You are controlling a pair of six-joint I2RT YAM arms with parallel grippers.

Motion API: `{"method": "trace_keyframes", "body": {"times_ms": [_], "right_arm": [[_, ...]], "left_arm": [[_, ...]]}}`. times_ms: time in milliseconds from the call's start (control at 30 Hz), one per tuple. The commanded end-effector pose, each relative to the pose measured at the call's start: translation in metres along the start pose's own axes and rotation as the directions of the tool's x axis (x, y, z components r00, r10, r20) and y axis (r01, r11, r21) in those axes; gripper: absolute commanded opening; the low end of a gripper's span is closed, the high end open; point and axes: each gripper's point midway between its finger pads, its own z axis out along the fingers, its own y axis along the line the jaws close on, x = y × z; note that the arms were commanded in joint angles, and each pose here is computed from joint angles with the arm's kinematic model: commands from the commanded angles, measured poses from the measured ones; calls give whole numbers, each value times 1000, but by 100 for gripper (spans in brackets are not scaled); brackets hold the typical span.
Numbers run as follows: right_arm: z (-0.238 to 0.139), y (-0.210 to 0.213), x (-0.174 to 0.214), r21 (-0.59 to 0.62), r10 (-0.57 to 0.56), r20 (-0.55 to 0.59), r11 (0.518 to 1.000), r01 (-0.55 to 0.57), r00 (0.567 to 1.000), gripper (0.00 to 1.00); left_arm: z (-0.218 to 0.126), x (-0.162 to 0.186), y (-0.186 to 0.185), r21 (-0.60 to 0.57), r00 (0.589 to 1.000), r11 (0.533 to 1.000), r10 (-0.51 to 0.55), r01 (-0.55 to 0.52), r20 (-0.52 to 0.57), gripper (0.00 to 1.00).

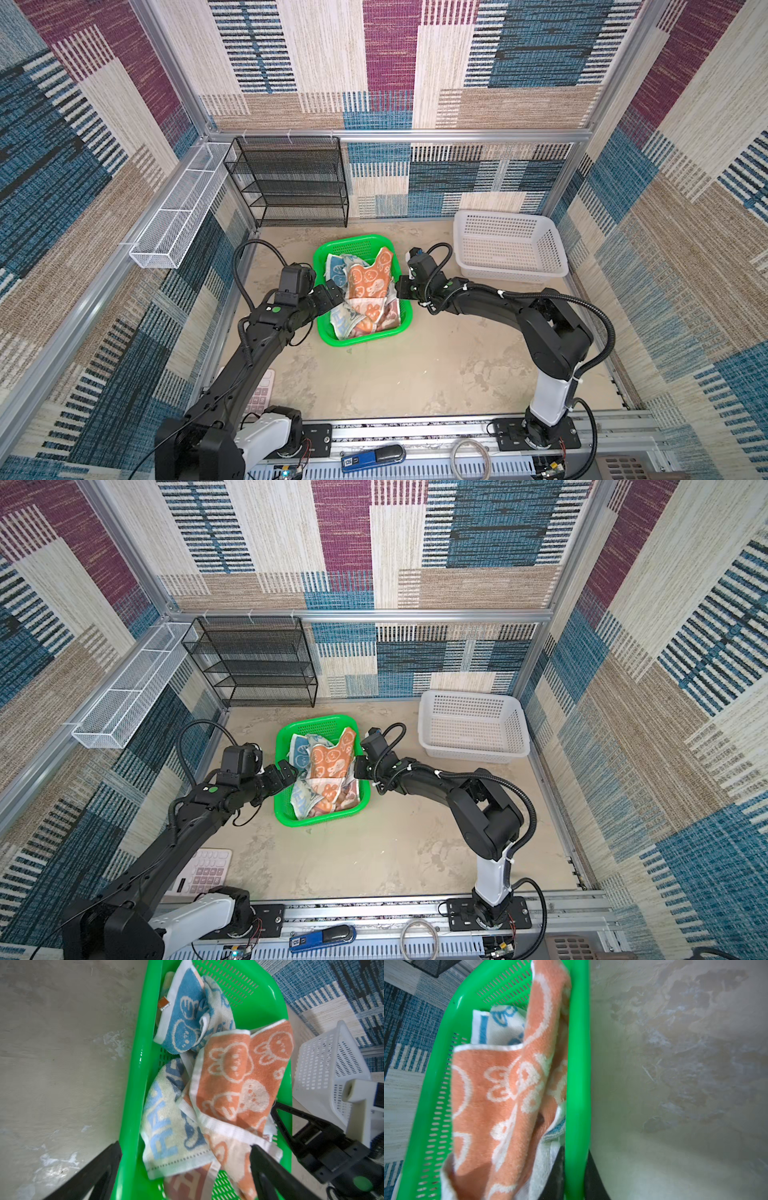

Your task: Fold and stack the towels

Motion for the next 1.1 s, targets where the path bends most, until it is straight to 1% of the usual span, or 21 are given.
{"method": "trace_keyframes", "body": {"times_ms": [0,67,200,267,300,467,567,600,700,800,833,867,900,1000,1033,1067], "right_arm": [[4,14,-15,44,90,80,995,-94,993,0],[11,26,-17,56,115,90,991,-120,989,0],[28,58,-13,26,167,89,985,-170,982,0],[40,71,-6,28,180,81,983,-182,980,0],[42,86,-12,-1,189,85,982,-189,978,0],[70,124,1,-53,196,20,979,-195,980,0],[87,138,14,-56,170,-15,984,-171,985,0],[90,139,17,-49,180,-19,982,-181,984,0],[99,149,25,-88,210,-52,973,-214,976,0],[103,153,25,-77,203,-51,975,-207,978,1],[104,153,26,-76,199,-54,976,-203,979,3],[102,155,24,-84,191,-49,977,-195,980,10],[101,157,22,-90,182,-48,978,-185,982,19],[91,164,13,-111,152,-27,982,-154,988,39],[86,165,9,-111,144,-15,983,-145,989,50],[81,165,5,-110,137,-4,984,-137,991,59]], "left_arm": [[-17,-3,25,-122,1000,992,26,-25,8,99],[-28,-10,33,-154,999,988,23,-18,32,99],[-37,-17,44,-175,998,984,19,-7,68,99],[-40,-19,49,-187,998,982,6,6,66,99],[-41,-19,51,-190,998,982,0,12,63,99],[-41,-19,61,-190,998,980,-45,50,32,99],[-42,-20,68,-199,997,978,-67,70,23,99],[-43,-21,70,-201,997,977,-67,71,27,99],[-46,-22,75,-210,997,974,-74,80,38,99],[-49,-24,75,-202,996,976,-70,78,48,99],[-50,-24,75,-201,997,977,-67,75,50,99],[-51,-24,74,-198,997,977,-64,73,53,99],[-51,-24,74,-197,997,978,-62,71,53,99],[-52,-24,69,-167,996,983,-62,71,56,99],[-51,-23,67,-154,997,986,-63,70,53,99],[-51,-23,65,-143,997,987,-64,71,51,99]]}}
